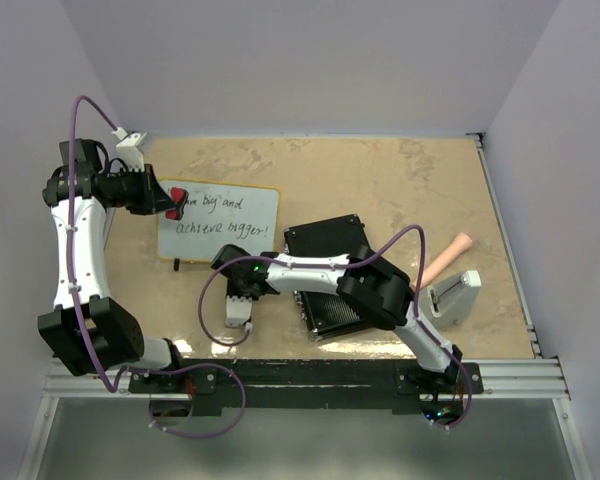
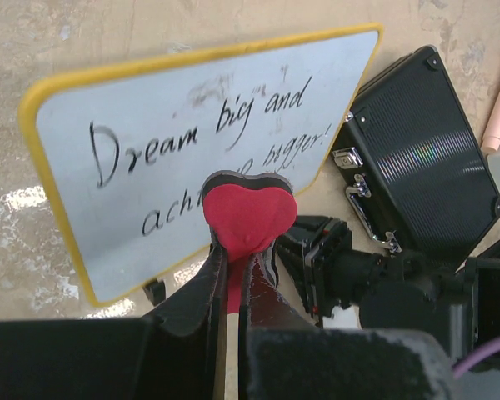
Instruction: Erase the whiteboard
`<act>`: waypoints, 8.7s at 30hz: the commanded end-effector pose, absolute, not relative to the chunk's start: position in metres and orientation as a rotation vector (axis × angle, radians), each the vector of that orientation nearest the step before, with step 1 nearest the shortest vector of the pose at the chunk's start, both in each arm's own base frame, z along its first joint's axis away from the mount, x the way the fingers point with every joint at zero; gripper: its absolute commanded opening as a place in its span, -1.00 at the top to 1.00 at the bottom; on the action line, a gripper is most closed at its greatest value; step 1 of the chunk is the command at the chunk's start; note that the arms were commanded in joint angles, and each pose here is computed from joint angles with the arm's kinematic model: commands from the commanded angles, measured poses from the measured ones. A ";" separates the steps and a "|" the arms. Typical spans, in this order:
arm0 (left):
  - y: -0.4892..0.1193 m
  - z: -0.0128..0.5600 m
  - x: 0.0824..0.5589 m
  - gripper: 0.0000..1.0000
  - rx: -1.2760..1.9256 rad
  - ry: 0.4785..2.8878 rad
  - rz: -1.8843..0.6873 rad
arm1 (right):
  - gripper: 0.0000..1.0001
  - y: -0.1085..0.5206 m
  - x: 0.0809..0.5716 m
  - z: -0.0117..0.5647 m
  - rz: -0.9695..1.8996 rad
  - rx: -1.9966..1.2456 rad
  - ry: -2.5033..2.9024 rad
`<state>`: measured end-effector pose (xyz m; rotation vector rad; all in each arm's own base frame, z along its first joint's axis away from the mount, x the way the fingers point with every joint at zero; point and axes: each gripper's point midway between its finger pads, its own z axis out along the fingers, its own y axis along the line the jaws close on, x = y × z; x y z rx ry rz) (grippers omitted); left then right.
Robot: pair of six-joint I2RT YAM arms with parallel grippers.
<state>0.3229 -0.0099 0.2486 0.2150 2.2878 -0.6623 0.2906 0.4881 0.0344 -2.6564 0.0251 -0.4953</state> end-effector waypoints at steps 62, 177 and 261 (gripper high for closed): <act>0.059 0.208 0.280 1.00 0.767 2.065 -0.140 | -0.66 0.438 0.318 0.215 1.175 -1.215 1.706; 0.046 0.172 0.315 -0.11 1.082 1.851 0.051 | 0.58 0.443 0.340 0.194 1.549 -1.035 1.778; 0.053 0.115 0.304 0.02 0.836 2.049 -0.046 | 1.00 0.445 0.344 0.185 1.539 -1.016 1.827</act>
